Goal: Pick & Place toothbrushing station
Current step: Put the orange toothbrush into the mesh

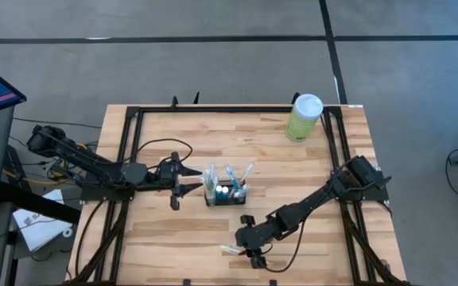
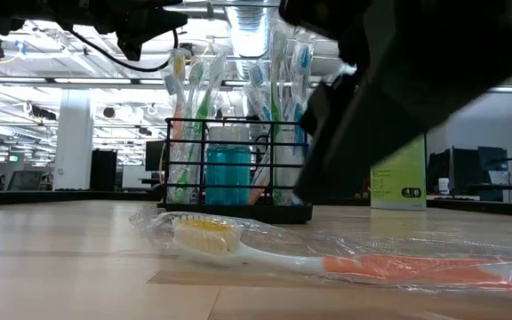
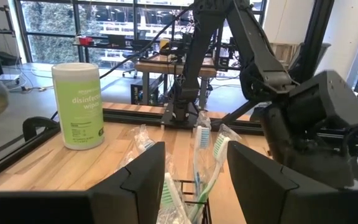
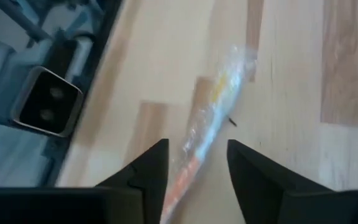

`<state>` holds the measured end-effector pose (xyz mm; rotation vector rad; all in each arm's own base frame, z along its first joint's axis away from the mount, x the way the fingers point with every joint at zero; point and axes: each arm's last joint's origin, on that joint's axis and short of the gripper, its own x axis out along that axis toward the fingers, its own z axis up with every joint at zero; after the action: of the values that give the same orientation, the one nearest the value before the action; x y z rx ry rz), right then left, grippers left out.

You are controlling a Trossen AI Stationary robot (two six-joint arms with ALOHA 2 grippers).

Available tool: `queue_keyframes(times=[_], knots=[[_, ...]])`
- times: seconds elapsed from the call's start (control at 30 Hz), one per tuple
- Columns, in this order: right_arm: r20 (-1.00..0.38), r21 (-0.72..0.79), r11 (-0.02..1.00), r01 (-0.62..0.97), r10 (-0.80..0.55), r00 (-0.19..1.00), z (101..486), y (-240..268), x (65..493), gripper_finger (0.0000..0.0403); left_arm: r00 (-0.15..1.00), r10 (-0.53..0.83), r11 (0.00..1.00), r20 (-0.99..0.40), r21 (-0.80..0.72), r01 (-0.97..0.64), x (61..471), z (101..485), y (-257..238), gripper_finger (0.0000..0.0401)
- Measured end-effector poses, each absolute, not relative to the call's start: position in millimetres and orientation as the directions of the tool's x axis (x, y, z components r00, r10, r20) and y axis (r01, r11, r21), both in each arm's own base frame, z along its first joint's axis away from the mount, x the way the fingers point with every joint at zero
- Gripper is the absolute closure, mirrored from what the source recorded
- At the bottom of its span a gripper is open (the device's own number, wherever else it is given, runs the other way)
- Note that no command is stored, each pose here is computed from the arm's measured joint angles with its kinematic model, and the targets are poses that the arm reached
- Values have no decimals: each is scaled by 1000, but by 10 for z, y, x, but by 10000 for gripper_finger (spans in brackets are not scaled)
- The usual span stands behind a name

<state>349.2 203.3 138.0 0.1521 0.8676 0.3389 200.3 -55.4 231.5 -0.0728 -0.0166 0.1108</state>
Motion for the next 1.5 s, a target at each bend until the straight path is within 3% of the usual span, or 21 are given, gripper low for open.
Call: queue_keyframes(times=[0.17, 0.3, 0.93, 1.5], knots=[[-719, 266, 937, -225, 348, 602, 1374, 2028, 3497, 217, 994, 111, 991, 13, -74, -110, 2003, 2315, -555, 234], [-710, 271, 936, -224, 352, 610, 1380, 2018, 3513, 210, 994, 111, 991, 13, -74, -110, 2003, 2315, -555, 234], [-722, 334, 917, -218, 398, 567, 1206, 2004, 3561, 268, 994, 111, 991, 12, -73, -110, 2003, 2315, -554, 234], [-758, 336, 922, -193, 387, 526, 1170, 1990, 3524, 274, 994, 111, 991, 12, -73, -110, 2003, 2315, -555, 234]])
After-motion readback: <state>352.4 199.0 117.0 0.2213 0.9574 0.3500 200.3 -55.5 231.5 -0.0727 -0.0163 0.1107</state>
